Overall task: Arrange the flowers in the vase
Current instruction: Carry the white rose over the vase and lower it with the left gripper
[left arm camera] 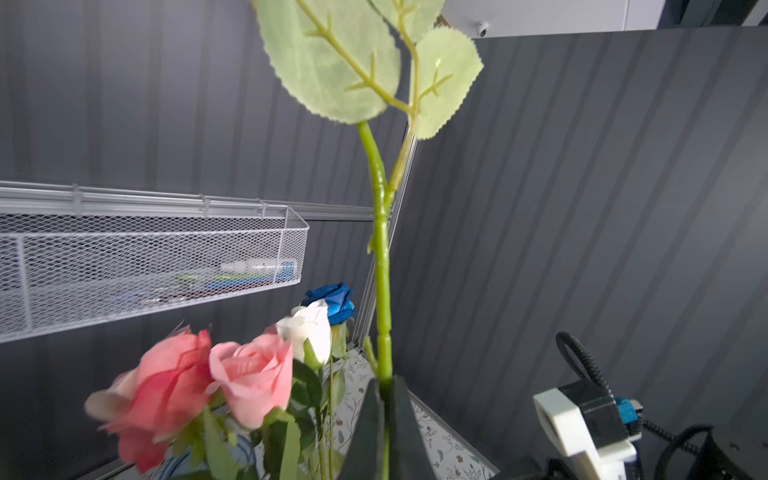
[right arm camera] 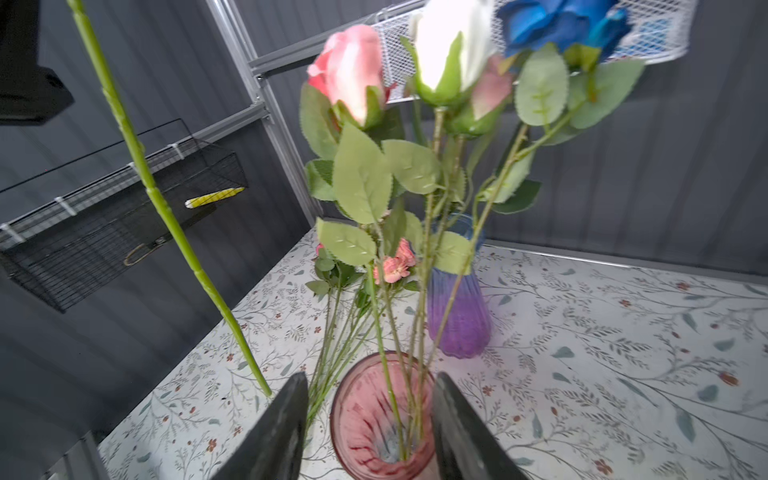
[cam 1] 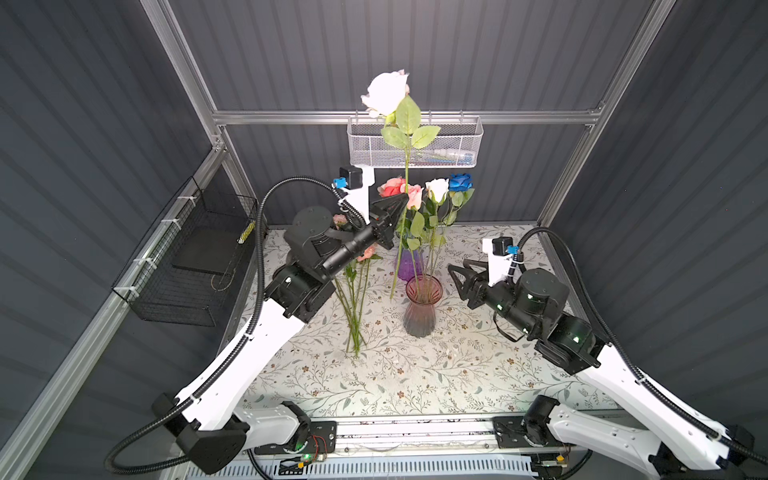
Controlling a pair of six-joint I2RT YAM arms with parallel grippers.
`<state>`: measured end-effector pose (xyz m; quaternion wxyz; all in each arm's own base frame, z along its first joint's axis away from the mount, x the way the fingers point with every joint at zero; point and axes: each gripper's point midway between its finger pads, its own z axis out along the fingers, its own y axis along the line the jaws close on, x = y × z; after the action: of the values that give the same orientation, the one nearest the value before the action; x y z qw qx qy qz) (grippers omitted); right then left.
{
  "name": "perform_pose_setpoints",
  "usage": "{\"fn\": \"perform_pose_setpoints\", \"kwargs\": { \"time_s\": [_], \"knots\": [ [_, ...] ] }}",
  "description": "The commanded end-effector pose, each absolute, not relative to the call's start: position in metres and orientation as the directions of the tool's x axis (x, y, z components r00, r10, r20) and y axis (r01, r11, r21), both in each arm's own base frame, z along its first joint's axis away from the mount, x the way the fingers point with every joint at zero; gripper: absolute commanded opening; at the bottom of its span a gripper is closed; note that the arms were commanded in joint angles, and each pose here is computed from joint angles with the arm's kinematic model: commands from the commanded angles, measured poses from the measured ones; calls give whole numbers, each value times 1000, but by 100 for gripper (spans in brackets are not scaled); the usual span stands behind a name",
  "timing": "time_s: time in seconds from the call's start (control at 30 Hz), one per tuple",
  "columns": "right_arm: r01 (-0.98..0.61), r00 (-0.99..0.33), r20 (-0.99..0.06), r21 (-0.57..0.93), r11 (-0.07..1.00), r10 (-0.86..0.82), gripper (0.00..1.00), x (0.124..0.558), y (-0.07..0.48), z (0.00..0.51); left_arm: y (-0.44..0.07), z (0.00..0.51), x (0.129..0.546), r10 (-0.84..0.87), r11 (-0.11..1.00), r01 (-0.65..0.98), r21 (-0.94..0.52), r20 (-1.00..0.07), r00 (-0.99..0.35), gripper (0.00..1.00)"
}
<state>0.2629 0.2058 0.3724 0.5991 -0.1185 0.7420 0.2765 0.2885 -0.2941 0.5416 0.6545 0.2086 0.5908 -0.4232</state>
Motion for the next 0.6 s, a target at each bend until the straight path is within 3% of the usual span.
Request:
{"fn": "perform_pose_setpoints", "kwargs": {
  "time_s": [0.0, 0.37, 0.57],
  "knots": [
    [-445, -251, -949, 287, 848, 189, 50, 267, 188, 368, -314, 571, 279, -344, 502, 851, -151, -938, 37, 0],
    [-383, -245, -948, 288, 878, 204, 50, 263, 162, 357, -355, 547, 303, -366, 479, 866, -143, -930, 48, 0],
    [-372, -248, -949, 281, 885, 197, 51, 262, 157, 352, -363, 492, 311, -336, 491, 846, -207, -941, -35, 0]
  ]
}}
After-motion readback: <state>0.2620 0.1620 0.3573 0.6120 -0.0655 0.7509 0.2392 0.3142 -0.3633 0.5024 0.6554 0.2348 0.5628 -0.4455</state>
